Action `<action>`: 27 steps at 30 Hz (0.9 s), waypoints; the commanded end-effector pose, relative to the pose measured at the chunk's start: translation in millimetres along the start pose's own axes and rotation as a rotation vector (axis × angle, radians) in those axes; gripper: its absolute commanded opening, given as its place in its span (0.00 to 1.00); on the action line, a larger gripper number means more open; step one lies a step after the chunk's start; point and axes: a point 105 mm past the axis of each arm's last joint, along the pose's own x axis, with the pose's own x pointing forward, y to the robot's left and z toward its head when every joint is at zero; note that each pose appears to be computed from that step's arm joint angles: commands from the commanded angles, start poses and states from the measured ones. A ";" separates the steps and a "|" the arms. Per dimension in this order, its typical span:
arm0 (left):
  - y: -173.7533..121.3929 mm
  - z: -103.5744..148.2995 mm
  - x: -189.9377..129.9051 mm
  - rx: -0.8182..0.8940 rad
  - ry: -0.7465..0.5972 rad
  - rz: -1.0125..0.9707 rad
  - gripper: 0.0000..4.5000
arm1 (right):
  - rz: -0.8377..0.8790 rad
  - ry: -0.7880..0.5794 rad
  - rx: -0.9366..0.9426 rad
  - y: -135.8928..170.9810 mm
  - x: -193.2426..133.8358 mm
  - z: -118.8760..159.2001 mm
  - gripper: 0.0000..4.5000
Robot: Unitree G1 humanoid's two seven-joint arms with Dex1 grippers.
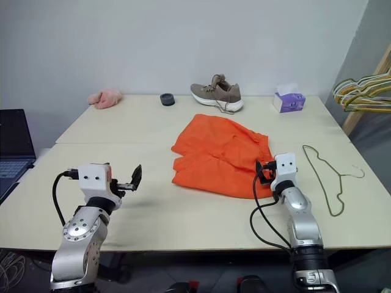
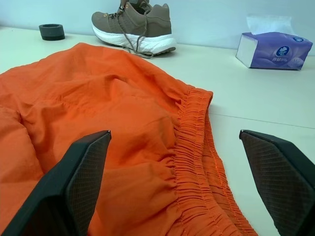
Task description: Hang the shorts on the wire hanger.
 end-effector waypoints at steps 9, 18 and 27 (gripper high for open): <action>-7.1 22.3 -2.9 0.002 -0.099 -0.051 1.00 | 0.030 -0.060 -0.012 1.7 1.7 17.4 0.99; -14.9 13.7 -0.7 -0.006 -0.045 -0.095 1.00 | 0.053 -0.070 -0.025 2.4 1.3 21.3 0.99; -46.9 8.0 17.1 -0.045 0.047 -0.367 1.00 | 0.258 -0.125 -0.137 21.9 -10.7 37.5 0.99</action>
